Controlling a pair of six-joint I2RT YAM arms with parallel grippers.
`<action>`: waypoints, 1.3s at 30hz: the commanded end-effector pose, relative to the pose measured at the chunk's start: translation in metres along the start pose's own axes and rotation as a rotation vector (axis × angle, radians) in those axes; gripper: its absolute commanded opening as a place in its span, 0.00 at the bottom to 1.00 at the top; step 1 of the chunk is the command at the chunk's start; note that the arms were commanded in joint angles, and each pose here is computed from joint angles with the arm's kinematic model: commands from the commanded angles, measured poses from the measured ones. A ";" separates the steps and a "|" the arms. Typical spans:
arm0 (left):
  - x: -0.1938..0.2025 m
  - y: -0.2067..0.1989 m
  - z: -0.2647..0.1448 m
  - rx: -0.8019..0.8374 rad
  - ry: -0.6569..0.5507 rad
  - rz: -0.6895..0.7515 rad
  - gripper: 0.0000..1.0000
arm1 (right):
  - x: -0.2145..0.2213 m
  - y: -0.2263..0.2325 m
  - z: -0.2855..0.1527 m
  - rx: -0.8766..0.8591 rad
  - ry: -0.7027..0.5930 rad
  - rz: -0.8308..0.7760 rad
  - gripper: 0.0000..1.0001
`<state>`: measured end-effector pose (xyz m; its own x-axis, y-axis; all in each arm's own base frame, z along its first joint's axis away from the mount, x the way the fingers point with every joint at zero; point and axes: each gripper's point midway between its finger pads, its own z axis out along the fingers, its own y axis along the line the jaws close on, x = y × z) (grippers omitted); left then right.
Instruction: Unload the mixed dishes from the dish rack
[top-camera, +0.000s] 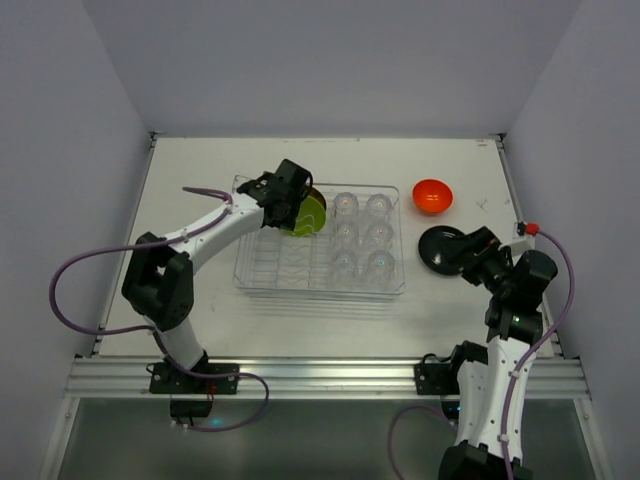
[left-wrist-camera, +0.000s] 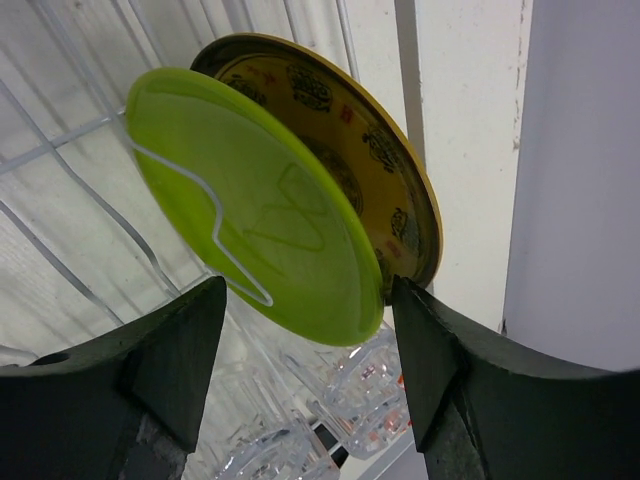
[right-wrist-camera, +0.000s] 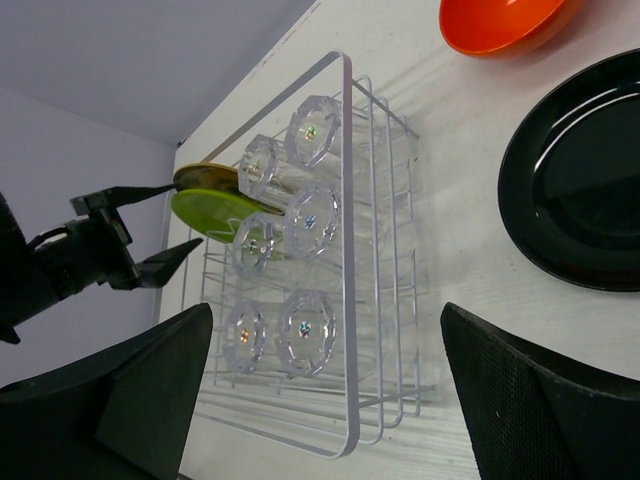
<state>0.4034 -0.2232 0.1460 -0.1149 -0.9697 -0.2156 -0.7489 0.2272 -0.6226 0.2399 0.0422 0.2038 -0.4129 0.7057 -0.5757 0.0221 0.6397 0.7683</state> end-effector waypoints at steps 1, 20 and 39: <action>-0.015 -0.012 0.005 0.012 -0.087 -0.039 0.70 | -0.002 0.015 -0.002 -0.070 0.002 -0.021 0.97; -0.012 -0.015 -0.006 0.022 -0.088 -0.088 0.10 | -0.001 0.017 -0.003 -0.088 0.001 -0.058 0.96; -0.012 -0.036 -0.072 0.225 -0.122 -0.191 0.00 | -0.002 0.022 -0.002 -0.098 0.014 -0.058 0.96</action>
<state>0.3863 -0.2420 0.1900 -0.0399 -0.9772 -0.2087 -0.6608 0.1825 -0.7280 0.2377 0.0495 0.2066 -0.4298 0.6906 -0.5817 -0.0267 0.6342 0.7727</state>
